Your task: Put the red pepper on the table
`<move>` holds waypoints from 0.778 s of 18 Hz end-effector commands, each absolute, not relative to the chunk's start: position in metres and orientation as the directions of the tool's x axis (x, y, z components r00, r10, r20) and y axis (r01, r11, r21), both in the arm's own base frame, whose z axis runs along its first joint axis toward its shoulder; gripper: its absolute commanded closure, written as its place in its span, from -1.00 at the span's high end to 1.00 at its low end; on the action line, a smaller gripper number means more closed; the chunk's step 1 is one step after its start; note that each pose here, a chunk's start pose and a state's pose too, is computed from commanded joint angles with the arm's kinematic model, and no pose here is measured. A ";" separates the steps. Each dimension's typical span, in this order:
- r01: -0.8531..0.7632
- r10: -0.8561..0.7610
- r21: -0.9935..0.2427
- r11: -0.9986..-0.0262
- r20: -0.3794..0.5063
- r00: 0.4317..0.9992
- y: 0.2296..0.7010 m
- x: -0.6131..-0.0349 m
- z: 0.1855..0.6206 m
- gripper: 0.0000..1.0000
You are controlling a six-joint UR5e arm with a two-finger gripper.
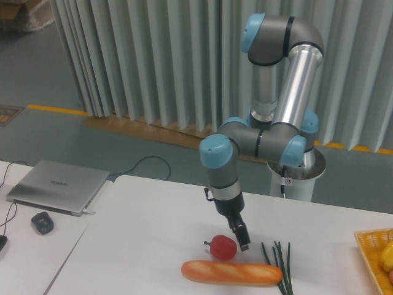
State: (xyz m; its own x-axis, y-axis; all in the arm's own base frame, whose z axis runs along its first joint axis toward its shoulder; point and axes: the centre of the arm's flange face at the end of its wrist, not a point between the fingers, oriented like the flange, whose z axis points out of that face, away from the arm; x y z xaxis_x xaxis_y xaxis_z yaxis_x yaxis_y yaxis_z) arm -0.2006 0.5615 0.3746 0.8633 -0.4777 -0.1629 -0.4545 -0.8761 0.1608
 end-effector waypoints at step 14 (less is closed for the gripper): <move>-0.486 -0.509 0.177 -0.856 -0.126 0.851 0.514 -0.276 0.399 1.00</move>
State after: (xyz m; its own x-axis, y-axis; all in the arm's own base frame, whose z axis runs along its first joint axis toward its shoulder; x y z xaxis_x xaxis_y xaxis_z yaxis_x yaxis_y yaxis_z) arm -0.2756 0.5144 0.3990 0.8514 -0.5093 -0.1256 -0.4858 -0.8559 0.1775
